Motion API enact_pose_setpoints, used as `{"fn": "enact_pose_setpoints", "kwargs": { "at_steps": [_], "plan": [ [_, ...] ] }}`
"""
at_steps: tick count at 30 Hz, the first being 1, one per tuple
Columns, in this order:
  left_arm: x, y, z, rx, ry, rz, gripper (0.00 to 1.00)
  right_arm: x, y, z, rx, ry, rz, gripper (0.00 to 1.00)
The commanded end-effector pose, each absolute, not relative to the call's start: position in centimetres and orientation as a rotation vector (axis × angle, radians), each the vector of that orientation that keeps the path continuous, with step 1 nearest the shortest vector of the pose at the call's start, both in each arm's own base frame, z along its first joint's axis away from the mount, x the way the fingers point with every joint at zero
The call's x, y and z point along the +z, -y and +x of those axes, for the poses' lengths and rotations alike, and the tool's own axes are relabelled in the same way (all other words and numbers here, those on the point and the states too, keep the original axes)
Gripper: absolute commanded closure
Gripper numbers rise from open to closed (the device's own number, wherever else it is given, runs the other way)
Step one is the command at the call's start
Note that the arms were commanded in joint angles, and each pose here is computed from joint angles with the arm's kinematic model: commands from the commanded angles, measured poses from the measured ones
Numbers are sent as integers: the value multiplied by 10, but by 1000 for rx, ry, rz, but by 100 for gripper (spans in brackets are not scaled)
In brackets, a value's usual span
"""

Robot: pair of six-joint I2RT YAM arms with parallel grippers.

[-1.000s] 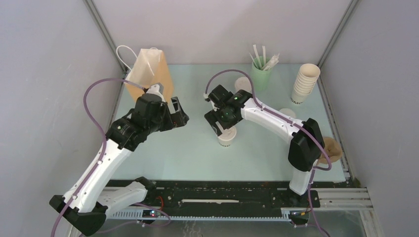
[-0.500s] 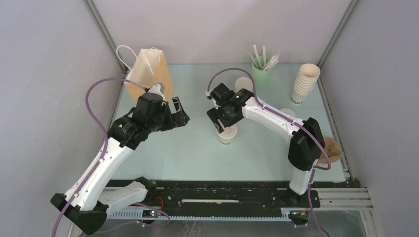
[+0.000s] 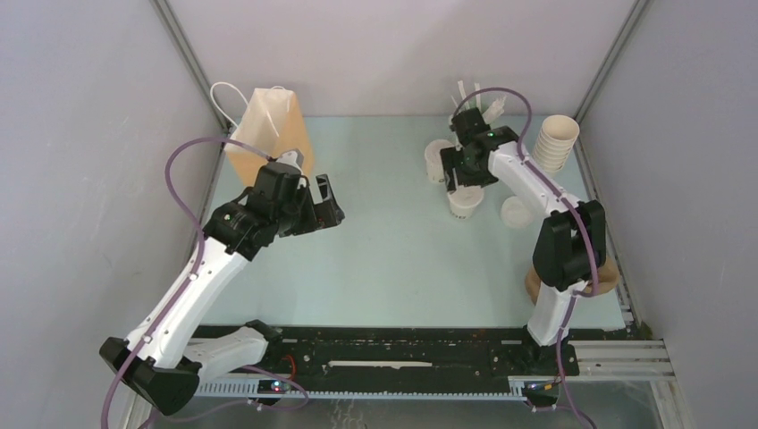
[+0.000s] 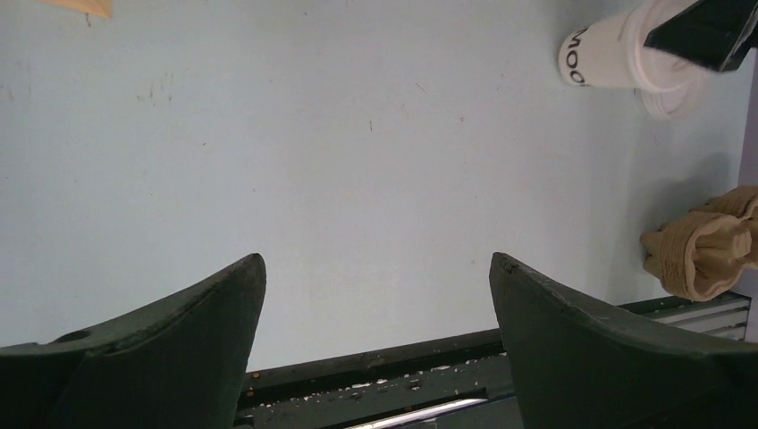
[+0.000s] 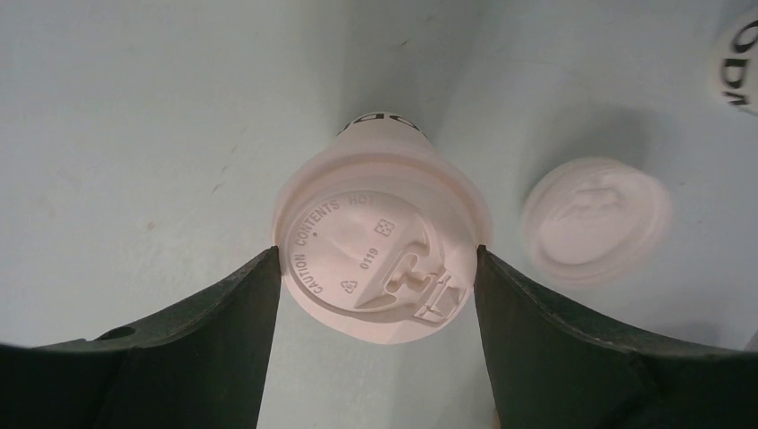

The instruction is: Pack the takeout coffee

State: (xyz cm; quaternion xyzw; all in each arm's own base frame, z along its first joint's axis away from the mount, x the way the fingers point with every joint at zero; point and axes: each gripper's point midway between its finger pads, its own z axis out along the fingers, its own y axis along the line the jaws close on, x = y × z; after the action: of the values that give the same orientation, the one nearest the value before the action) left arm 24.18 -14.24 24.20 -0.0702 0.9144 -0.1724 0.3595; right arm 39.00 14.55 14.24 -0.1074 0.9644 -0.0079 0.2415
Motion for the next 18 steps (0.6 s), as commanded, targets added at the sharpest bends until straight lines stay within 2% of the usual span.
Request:
{"fn": "enact_pose_setpoints", "kwargs": {
  "at_steps": [1,9,15,18],
  "plan": [
    [268,144,247,-471,-2310,-146,0,154,-130,426,-31,-2581,-206,20],
    [271,144,248,-462,-2331,-127,0,145,-126,449,-21,-2589,-170,17],
    [272,143,247,-461,-2343,-126,0,158,-130,448,15,-2584,-160,1],
    [277,143,247,-465,-2339,-125,0,183,-128,444,31,-2548,-150,0]
  ]
}}
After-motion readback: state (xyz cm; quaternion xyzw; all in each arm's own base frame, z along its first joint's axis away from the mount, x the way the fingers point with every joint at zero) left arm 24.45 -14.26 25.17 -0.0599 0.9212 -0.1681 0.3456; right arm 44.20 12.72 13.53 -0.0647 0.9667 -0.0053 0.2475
